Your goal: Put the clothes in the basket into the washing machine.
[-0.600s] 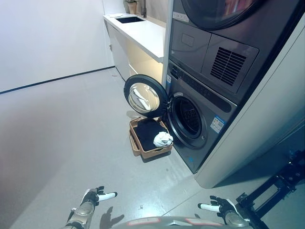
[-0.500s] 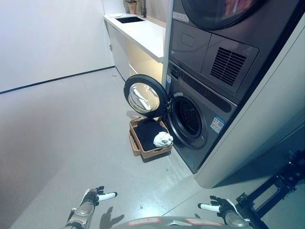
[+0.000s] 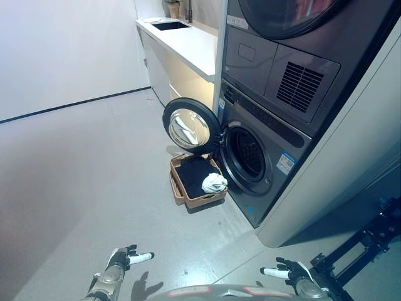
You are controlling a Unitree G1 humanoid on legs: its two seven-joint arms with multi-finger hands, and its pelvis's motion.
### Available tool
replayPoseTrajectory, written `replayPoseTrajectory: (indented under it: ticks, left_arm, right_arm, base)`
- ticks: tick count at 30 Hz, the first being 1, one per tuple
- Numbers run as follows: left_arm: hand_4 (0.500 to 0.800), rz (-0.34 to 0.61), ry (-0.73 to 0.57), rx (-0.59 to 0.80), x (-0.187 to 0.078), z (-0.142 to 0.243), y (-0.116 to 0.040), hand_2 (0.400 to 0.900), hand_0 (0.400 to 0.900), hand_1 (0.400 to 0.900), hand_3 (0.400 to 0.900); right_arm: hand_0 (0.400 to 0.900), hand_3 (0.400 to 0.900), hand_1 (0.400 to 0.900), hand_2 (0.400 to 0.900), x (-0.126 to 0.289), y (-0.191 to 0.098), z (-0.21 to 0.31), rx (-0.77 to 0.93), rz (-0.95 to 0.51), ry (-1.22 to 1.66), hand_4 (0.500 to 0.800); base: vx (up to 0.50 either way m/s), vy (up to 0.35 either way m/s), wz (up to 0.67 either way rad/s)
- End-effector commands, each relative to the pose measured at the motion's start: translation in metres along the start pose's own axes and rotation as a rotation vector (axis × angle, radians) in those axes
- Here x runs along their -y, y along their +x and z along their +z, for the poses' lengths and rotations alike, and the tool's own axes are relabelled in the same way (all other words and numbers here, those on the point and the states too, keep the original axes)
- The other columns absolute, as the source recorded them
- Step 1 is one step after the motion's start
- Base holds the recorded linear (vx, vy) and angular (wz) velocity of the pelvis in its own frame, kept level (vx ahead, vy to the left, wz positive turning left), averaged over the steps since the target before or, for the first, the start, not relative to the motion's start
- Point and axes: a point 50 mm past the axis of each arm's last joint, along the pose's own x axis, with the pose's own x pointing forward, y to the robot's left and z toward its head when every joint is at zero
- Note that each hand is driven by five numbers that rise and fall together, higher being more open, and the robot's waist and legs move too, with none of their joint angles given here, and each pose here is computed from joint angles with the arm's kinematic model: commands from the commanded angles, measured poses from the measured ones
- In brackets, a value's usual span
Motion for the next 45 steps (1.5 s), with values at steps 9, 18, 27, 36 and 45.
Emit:
replayPoseTrajectory:
  ticks: [9,18,27,36,45]
  left_arm:
    - [0.8,0.075,0.017,0.073,-0.02,0.031,0.006,0.9,0.9,0.9,0.9]
    - [0.8,0.154,-0.023,0.116,-0.047,0.049,0.007,0.9,0.9,0.9,0.9]
    - [0.8,0.144,-0.102,0.098,-0.044,0.045,0.007,0.9,0.9,0.9,0.9]
    - [0.8,0.174,-0.159,0.055,-0.044,0.024,0.004,0.9,0.9,0.9,0.9]
    - [0.8,0.198,-0.182,0.013,-0.05,0.004,0.0,0.9,0.9,0.9,0.9]
  right_arm:
    - [0.9,0.9,0.9,0.9,0.015,0.006,0.029,0.079,-0.052,-0.005,0.8]
    - [0.9,0.9,0.9,0.9,0.026,0.0,0.001,0.007,-0.078,0.055,0.8]
    - [0.9,0.9,0.9,0.9,0.051,-0.006,-0.014,-0.02,-0.13,0.058,0.8]
    - [0.9,0.9,0.9,0.9,0.04,-0.001,0.001,0.019,-0.101,0.003,0.8]
    - [0.9,0.9,0.9,0.9,0.015,0.003,0.012,0.035,-0.029,-0.031,0.8]
  base:
    - [0.003,0.001,0.0]
    - [-0.035,-0.096,0.13]
    - [0.087,-0.239,-0.01]
    - [0.318,0.062,-0.47]
    - [0.461,0.304,-0.52]
